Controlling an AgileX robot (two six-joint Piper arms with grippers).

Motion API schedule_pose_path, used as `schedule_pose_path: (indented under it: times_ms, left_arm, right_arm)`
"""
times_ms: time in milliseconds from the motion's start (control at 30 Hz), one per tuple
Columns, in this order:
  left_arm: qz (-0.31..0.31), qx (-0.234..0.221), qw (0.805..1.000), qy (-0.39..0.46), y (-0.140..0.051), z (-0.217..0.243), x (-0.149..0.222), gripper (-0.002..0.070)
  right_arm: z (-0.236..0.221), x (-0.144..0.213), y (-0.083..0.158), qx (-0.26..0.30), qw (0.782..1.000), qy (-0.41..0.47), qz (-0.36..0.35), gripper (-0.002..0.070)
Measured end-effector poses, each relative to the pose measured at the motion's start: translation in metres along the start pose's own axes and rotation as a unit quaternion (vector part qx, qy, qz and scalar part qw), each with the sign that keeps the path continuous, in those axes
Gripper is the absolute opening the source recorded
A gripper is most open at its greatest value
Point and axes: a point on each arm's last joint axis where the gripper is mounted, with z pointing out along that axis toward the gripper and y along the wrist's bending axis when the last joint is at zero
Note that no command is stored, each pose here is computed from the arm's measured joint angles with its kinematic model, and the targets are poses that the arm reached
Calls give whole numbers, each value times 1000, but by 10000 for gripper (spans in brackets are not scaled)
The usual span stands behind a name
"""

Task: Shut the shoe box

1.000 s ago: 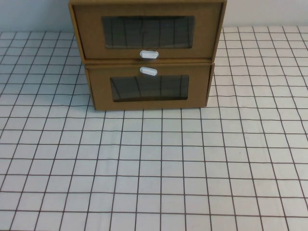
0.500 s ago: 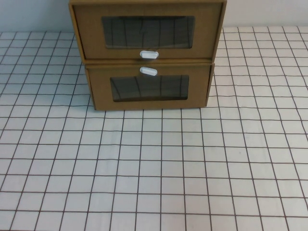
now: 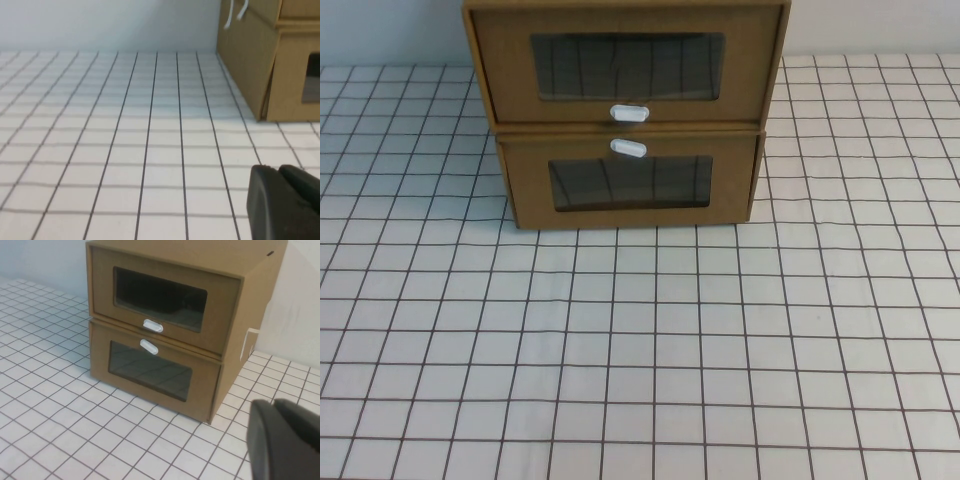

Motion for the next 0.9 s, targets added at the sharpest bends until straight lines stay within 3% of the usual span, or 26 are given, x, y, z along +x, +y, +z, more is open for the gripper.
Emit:
schedule_pose_path:
  times_ms: [300,900]
  left_arm:
    - [2,-4,997,76,1,0,19,-5]
    - [1,-5,996,84,1,0,21,-5]
  right_arm:
    - [1,2,0,0,1000,3,0,-13]
    - [1,2,0,-1,1000,5,0,-13]
